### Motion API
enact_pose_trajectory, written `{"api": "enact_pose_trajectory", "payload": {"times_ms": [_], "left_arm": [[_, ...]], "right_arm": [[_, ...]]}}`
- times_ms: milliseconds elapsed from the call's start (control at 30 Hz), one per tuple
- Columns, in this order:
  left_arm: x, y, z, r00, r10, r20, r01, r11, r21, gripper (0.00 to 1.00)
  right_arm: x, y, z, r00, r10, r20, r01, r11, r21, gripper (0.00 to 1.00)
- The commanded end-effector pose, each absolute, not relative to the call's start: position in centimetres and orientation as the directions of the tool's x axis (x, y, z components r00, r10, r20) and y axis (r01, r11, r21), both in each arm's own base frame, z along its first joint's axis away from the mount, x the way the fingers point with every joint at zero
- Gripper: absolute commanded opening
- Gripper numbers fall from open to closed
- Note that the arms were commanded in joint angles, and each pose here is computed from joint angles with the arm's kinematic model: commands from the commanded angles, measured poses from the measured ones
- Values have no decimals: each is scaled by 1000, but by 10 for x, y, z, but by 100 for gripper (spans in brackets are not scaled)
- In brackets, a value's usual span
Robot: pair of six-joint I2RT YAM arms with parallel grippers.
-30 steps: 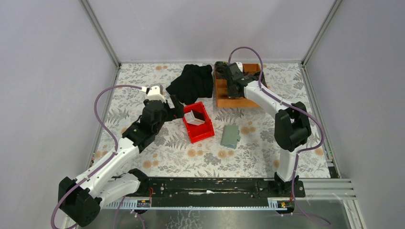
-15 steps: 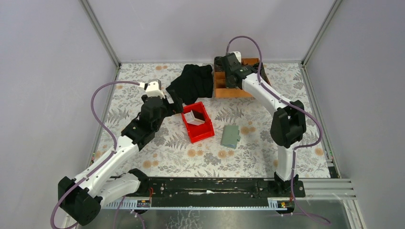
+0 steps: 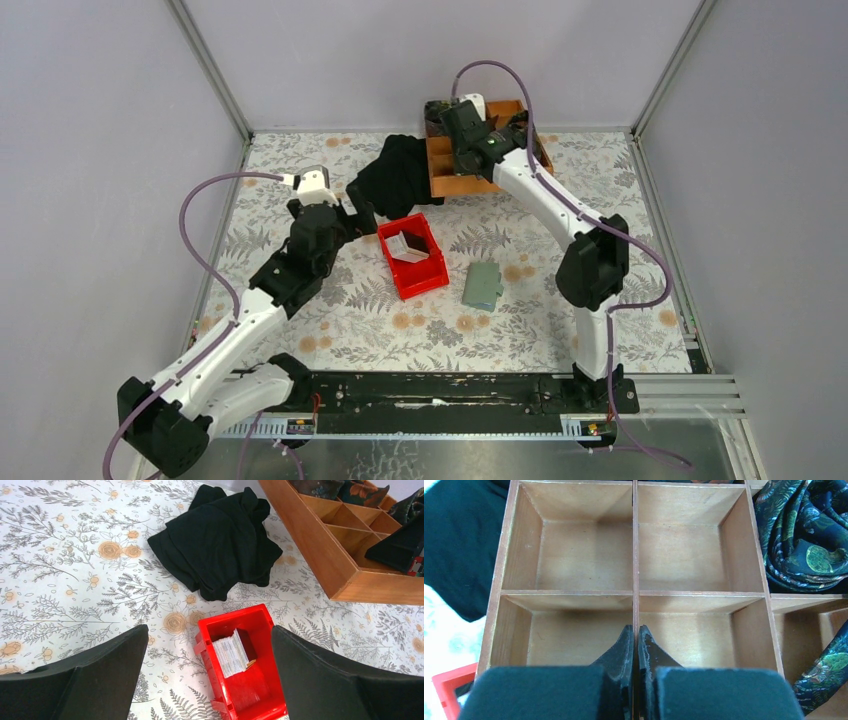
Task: Put the credit cards into the card holder
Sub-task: Pick up the distractor at the center of the board, then place the distractor at the center of the board.
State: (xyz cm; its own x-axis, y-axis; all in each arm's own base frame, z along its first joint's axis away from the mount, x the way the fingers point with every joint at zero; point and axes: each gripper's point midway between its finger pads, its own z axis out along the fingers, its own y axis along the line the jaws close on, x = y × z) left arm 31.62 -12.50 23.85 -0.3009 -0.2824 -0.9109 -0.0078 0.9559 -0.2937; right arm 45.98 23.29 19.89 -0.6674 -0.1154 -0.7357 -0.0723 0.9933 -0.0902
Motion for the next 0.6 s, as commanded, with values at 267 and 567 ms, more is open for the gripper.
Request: {"api": "enact_pose_trajectory", "payload": {"times_ms": [267, 567], "left_arm": [[302, -80, 291, -108, -384, -917, -166, 917, -364, 100], [270, -41, 310, -14, -462, -887, -277, 854, -440, 100]], "right_arm": [[463, 343, 324, -331, -65, -941, -182, 983, -5, 0], [421, 447, 321, -263, -94, -960, -377, 926, 13, 0]]}}
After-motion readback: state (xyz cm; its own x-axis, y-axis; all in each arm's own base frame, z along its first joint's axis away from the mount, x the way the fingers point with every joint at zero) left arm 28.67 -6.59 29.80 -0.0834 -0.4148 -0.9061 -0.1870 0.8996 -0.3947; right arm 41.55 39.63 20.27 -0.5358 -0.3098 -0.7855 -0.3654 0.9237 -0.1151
